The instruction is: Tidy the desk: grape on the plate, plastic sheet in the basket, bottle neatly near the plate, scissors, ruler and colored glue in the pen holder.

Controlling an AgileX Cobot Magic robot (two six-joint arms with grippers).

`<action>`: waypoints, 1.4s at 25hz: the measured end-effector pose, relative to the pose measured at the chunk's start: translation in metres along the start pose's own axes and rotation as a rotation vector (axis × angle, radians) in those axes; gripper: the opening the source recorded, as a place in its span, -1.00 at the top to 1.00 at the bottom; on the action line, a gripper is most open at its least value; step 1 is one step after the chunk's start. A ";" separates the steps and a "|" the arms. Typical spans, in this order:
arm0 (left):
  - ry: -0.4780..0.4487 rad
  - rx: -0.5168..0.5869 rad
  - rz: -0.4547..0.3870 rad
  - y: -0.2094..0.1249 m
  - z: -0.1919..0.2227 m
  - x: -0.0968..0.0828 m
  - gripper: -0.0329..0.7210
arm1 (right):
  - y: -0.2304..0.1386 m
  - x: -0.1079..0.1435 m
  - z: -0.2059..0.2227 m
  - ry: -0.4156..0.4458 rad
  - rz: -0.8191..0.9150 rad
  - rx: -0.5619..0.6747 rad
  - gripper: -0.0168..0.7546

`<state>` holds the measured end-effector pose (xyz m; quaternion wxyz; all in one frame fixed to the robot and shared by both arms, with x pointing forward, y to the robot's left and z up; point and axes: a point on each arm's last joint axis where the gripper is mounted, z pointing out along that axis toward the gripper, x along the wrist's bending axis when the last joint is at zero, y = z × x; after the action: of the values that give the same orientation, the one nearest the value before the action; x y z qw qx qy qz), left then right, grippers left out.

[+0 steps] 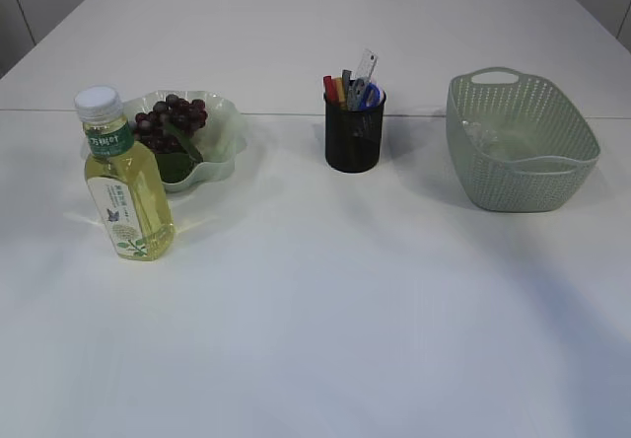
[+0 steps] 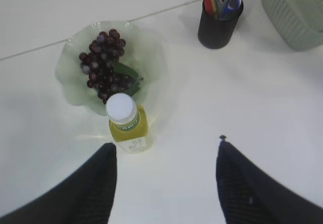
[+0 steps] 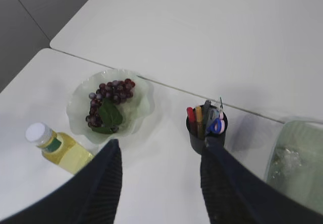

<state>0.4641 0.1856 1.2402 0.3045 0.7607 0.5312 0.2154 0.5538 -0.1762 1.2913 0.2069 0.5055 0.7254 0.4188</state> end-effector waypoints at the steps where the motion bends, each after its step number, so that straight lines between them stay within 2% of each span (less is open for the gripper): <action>1: -0.004 -0.029 -0.010 -0.001 -0.009 0.001 -0.29 | -0.003 0.001 -0.009 0.000 -0.008 0.000 -0.11; 6: -0.020 -0.146 -0.030 -0.014 -0.050 0.008 -0.27 | -0.039 0.000 -0.030 -0.022 -0.027 0.094 -0.11; 12: -0.048 -0.219 -0.035 -0.059 -0.071 0.014 -0.23 | -0.097 -0.003 -0.057 -0.068 -0.041 0.197 -0.11; 18: -0.071 -0.303 -0.026 -0.117 -0.085 0.021 -0.22 | -0.153 -0.002 -0.091 -0.069 -0.091 0.119 -0.11; 23: -0.079 -0.303 -0.012 -0.159 -0.076 0.024 -0.22 | -0.207 -0.002 -0.110 -0.066 -0.149 0.076 -0.11; 27: -0.116 -0.327 -0.010 -0.184 -0.072 0.023 -0.22 | -0.246 -0.001 -0.128 -0.064 -0.161 0.042 -0.11; 35: -0.220 -0.371 0.031 -0.230 -0.076 0.020 -0.21 | -0.315 0.004 -0.166 -0.038 -0.188 -0.100 -0.11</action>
<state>0.2656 0.2794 1.1365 0.4922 0.7186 0.4342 0.2299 0.2563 -0.2822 1.1283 0.2840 0.4322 0.7437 0.4236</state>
